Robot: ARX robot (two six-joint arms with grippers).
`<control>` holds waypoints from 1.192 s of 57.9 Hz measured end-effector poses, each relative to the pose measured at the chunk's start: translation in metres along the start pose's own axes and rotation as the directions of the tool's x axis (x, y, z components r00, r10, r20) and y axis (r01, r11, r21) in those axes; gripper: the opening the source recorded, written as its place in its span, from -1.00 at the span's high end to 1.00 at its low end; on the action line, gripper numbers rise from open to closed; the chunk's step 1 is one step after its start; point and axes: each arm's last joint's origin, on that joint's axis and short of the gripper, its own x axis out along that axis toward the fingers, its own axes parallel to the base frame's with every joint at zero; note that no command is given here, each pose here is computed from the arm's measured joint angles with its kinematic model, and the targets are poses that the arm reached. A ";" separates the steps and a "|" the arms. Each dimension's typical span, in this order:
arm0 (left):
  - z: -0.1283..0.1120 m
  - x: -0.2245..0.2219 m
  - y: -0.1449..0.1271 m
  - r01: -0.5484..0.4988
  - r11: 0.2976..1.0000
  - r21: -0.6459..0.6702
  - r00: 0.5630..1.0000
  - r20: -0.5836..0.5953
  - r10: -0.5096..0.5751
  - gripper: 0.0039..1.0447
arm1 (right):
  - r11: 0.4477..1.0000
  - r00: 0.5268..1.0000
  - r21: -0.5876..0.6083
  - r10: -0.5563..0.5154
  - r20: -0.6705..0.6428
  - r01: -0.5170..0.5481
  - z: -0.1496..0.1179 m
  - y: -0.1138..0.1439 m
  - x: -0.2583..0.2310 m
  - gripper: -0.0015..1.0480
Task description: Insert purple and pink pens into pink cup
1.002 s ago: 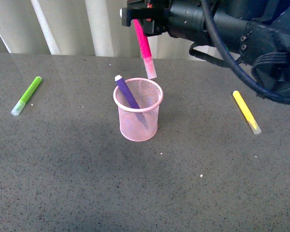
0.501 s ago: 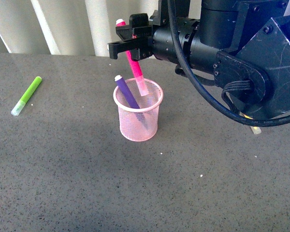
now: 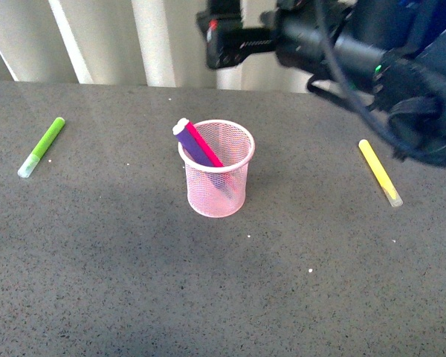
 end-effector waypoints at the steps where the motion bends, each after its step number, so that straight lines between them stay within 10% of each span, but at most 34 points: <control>1: 0.000 0.000 0.000 0.000 1.000 0.000 1.000 0.000 0.000 -0.88 | 0.999 0.998 -0.001 -0.053 0.018 0.053 0.011 -0.007 -0.006 -0.87; 16: 0.000 0.000 0.000 0.000 1.000 0.000 1.000 0.000 0.000 -0.88 | 0.953 0.940 -0.045 -0.287 0.186 0.300 0.092 -0.044 -0.109 -0.87; 32: 0.000 0.000 0.000 0.000 1.000 0.000 1.000 0.000 0.000 -0.88 | 0.931 0.917 -0.085 -0.328 0.227 0.354 0.088 -0.030 -0.226 -0.87; 40: 0.000 0.000 0.000 0.001 1.000 0.000 1.000 0.000 -0.001 -0.88 | 0.802 0.801 -0.057 -0.585 0.128 0.595 0.055 -0.017 -0.257 -0.41; 61: 0.000 0.000 0.000 0.000 1.000 0.000 1.000 0.000 0.000 -0.88 | 0.800 0.802 -0.079 -0.583 0.135 0.595 0.030 0.020 -0.280 0.93; 69: 0.000 0.000 0.000 0.000 1.000 0.000 1.000 0.000 0.000 -0.88 | 0.798 0.800 -0.081 -0.585 0.135 0.597 0.024 0.026 -0.289 0.93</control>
